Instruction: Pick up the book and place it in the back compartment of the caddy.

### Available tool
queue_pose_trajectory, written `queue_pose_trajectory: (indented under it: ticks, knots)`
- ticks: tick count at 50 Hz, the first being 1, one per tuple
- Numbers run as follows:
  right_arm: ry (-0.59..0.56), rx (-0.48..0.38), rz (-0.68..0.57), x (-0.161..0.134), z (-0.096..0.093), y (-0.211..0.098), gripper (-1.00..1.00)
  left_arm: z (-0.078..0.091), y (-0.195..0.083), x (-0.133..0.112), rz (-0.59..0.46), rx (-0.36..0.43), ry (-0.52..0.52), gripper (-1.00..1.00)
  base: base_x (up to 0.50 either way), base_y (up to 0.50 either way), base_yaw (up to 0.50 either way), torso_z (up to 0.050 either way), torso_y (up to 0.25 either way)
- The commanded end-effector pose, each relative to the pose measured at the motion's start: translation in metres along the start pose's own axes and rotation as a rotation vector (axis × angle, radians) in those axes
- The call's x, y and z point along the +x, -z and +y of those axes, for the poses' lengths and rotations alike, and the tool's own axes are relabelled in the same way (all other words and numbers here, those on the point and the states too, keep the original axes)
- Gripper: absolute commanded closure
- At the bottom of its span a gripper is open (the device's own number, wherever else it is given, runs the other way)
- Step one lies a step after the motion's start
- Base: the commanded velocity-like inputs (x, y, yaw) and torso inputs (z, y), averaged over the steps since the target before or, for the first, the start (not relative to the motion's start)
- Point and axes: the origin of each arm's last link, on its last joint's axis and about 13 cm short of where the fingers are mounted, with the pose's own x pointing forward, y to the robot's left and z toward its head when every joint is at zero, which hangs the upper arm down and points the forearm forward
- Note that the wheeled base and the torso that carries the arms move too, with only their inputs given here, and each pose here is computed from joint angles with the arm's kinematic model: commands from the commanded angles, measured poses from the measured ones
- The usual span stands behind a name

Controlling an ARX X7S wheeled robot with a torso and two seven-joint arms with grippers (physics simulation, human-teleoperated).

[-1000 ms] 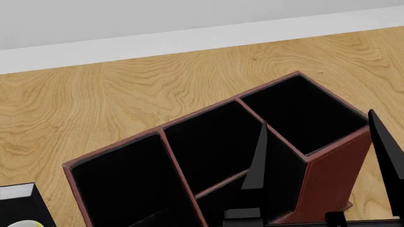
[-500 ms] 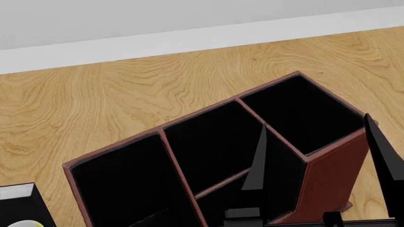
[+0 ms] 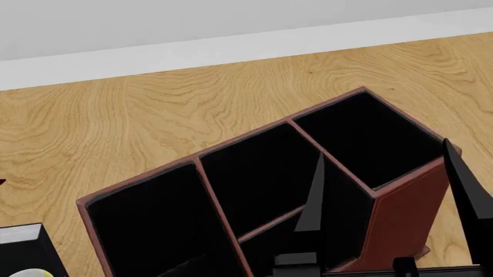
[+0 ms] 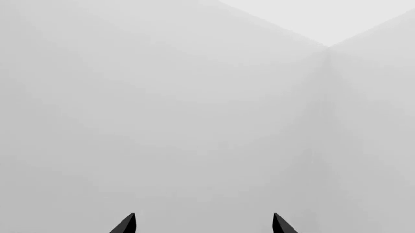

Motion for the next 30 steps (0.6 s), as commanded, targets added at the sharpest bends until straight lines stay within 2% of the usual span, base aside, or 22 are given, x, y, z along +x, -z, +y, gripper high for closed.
queue_pose_trajectory:
  ticks: [1, 17, 30]
  knots:
    - [0.004, 0.006, -0.036, 0.002, -0.001, -0.002, -1.0, -0.008, 0.004, 0.005, 0.005, 0.026, 0.033, -1.0, 0.0, 0.0, 0.0, 0.0, 0.0]
    - [-0.002, 0.009, -0.034, 0.003, 0.001, -0.002, -1.0, -0.016, 0.008, -0.004, 0.021, 0.08, 0.064, -1.0, 0.0, 0.0, 0.0, 0.0, 0.0]
    - [-0.006, 0.011, -0.034, 0.004, 0.001, -0.001, -1.0, -0.029, 0.01, -0.005, 0.02, 0.126, 0.11, -1.0, 0.0, 0.0, 0.0, 0.0, 0.0]
